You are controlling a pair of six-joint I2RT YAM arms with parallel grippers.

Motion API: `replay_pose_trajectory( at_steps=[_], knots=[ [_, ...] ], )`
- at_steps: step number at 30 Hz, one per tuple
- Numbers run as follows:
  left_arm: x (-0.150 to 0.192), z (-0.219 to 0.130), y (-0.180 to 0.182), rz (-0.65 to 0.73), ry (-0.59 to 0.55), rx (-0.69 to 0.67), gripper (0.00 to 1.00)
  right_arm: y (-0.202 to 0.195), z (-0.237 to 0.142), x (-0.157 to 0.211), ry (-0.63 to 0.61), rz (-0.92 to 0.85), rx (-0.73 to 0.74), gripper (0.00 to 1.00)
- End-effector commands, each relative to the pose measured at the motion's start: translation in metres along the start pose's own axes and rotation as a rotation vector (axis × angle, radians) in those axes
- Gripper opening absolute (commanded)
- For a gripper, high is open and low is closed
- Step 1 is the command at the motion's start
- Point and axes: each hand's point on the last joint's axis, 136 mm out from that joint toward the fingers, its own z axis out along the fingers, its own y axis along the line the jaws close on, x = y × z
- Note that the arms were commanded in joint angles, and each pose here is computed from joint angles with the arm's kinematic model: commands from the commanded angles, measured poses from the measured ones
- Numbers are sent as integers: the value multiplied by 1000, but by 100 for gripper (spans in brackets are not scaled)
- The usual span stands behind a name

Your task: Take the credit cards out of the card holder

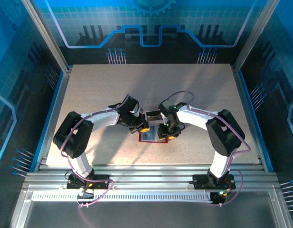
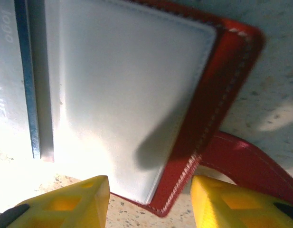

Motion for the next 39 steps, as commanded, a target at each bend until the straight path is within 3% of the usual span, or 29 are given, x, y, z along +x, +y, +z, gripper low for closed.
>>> replay_pose_trajectory(
  at_steps=[1, 8, 13, 17, 39],
  knots=[
    [2, 3, 8, -5, 25, -33, 0, -5, -21, -3, -44, 25, 24, 47],
    [0, 11, 17, -4, 37, -54, 0, 33, -45, -17, -113, 37, -176, 43],
    [0, 15, 22, -6, 45, -69, 0, 70, -40, -33, -130, 115, -467, 32],
    [1, 16, 27, -3, 48, -85, 0, 83, -25, -45, -119, 189, -595, 27],
    [5, 19, 43, -16, 56, -128, 0, 62, 17, -44, -69, 210, -486, 25]
  ],
)
